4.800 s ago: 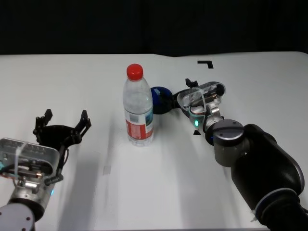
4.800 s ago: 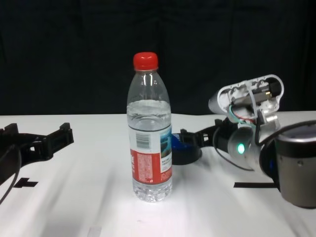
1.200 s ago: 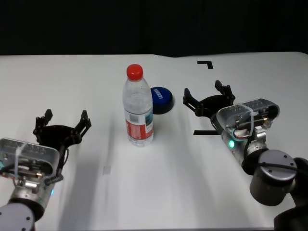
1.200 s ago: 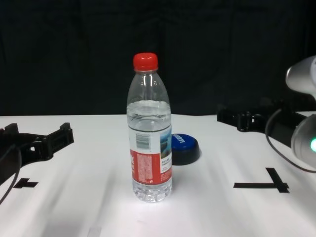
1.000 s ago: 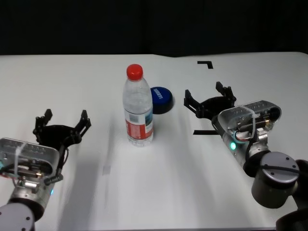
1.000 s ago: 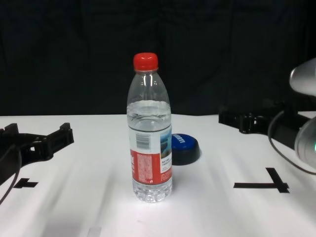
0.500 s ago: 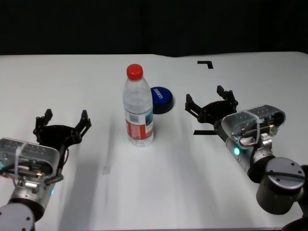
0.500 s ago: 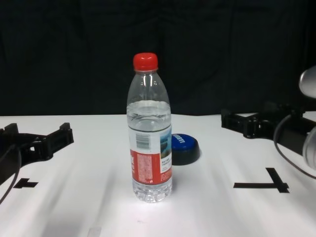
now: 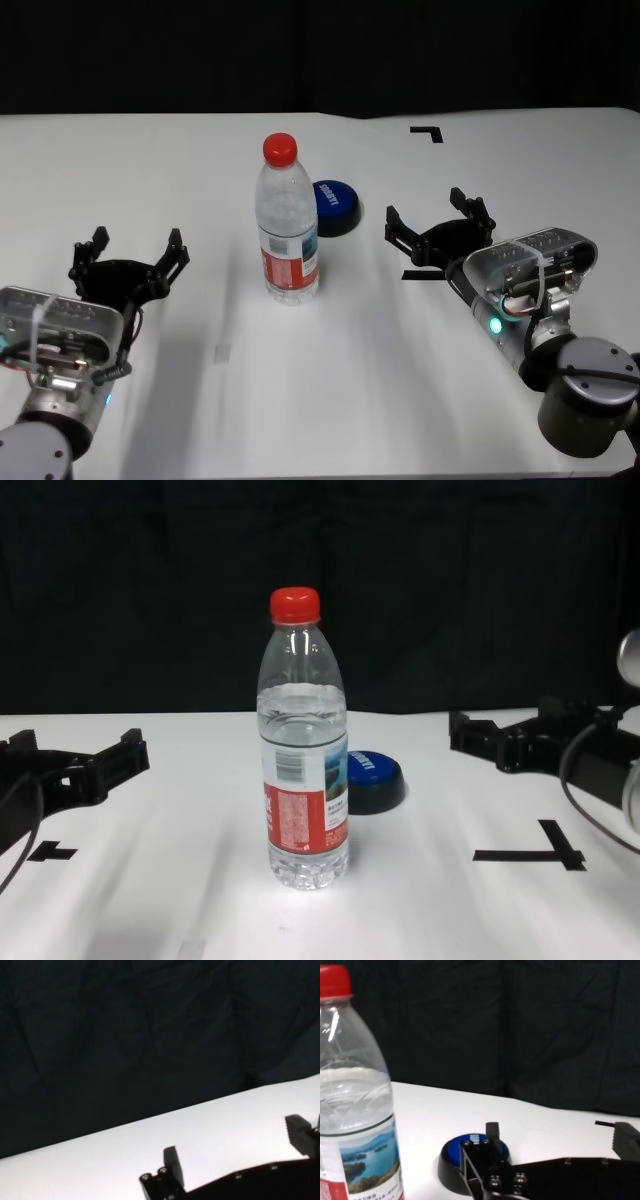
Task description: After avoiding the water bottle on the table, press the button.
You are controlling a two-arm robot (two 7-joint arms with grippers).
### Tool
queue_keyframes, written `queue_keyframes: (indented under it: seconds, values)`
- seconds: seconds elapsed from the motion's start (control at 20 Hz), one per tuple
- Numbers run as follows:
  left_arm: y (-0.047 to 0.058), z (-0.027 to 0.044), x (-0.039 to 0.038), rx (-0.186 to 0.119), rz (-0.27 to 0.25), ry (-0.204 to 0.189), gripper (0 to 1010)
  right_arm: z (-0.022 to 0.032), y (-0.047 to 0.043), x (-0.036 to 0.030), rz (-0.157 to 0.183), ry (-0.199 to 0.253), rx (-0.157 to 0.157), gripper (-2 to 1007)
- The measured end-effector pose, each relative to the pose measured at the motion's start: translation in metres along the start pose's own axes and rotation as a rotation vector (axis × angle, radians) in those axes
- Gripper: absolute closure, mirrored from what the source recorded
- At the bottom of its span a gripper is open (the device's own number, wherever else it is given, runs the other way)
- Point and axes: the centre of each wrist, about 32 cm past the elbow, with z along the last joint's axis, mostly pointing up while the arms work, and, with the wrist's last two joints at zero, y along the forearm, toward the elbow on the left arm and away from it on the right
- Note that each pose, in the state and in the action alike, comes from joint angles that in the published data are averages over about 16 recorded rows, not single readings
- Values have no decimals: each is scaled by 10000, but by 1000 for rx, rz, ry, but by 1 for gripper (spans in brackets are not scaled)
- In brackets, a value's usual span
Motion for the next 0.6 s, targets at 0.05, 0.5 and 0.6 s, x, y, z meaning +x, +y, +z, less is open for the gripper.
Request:
queue_keyframes:
  seconds: [0.05,0.5,0.6]
  values:
    - [0,0,0,0,0,0,7,-4,-9,-1,2,1,-2,2]
    - [0,0,0,0,0,0,7,-51,-78,-11,12,6,-19,2]
    - [0,0,0,0,0,0,7,-61,-89,-13,14,7,-23,2]
